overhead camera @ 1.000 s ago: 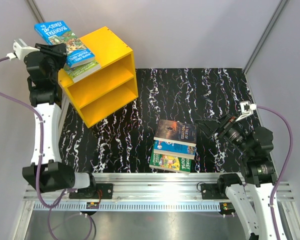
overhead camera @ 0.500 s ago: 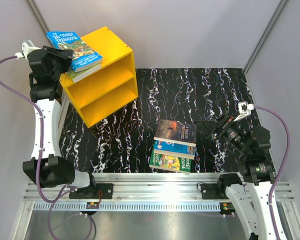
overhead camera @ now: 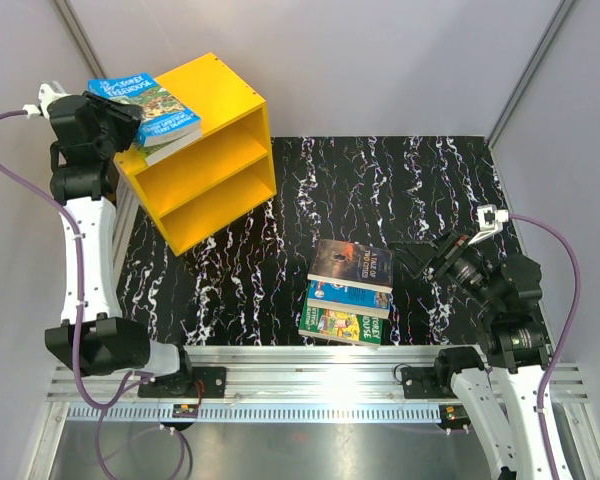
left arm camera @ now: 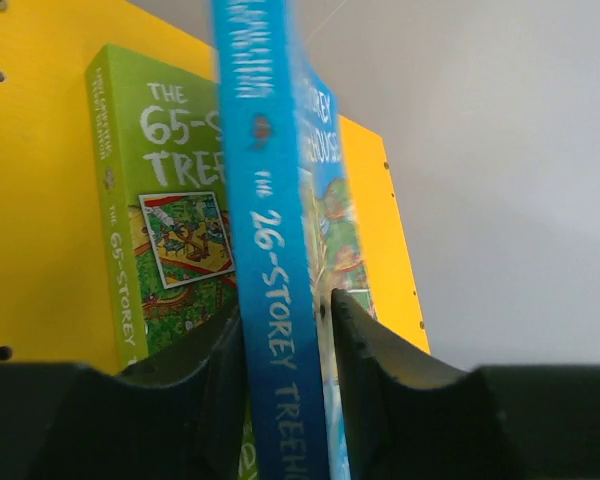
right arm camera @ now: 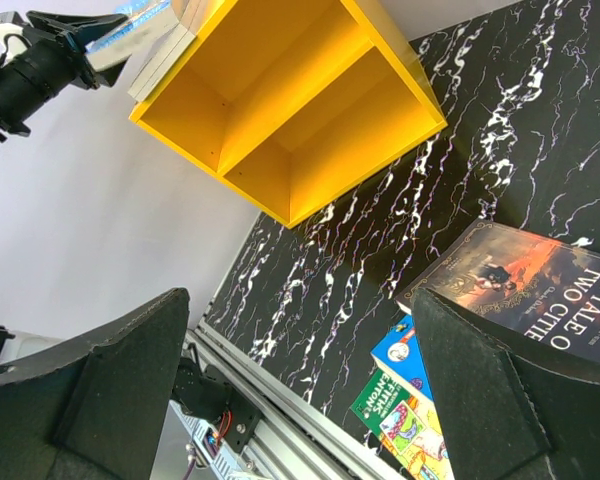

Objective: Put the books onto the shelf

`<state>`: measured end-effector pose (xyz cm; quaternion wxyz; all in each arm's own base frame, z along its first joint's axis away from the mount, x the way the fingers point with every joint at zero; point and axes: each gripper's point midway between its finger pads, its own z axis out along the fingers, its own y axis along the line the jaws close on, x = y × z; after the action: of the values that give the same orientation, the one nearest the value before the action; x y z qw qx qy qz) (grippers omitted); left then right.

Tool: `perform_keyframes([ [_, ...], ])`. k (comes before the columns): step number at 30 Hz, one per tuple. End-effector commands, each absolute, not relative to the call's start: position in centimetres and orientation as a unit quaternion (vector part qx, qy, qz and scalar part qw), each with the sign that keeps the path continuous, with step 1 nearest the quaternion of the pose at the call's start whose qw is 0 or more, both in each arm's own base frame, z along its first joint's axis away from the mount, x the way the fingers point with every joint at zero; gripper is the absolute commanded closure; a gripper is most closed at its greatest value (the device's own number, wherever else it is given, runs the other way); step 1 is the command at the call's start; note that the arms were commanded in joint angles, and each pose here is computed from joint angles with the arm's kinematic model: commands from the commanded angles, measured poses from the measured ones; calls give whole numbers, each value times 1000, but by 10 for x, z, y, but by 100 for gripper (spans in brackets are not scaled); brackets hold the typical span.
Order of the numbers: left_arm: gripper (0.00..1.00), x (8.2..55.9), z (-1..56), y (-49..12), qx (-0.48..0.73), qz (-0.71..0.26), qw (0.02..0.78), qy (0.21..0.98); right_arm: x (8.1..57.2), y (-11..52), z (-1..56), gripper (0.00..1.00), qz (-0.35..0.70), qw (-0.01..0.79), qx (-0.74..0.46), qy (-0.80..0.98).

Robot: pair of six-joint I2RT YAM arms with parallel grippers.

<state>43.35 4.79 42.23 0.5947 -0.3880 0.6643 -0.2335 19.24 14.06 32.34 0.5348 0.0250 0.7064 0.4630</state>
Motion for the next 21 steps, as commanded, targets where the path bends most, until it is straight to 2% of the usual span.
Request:
perform_keyframes([
  [1,55,427,447,55,-367,-218,623,656,191,140,327,0,463,544,23,700],
  [2,52,427,446,57,-368,-213,622,657,192,140,326,0,462,543,24,701],
  [3,42,427,445,58,-370,-211,621,658,191,140,326,0,462,543,23,701],
  [6,27,424,445,62,-369,-203,621,661,190,140,328,0,461,545,21,700],
  [9,21,424,449,63,-361,-198,619,669,190,139,327,0,458,545,20,702],
  [10,16,425,442,63,-362,-193,608,680,190,139,327,0,457,544,21,703],
  [17,2,429,437,62,-334,-186,580,719,186,139,325,0,456,542,19,705],
  [21,1,424,429,62,-327,-175,565,737,186,138,322,0,451,542,19,709],
])
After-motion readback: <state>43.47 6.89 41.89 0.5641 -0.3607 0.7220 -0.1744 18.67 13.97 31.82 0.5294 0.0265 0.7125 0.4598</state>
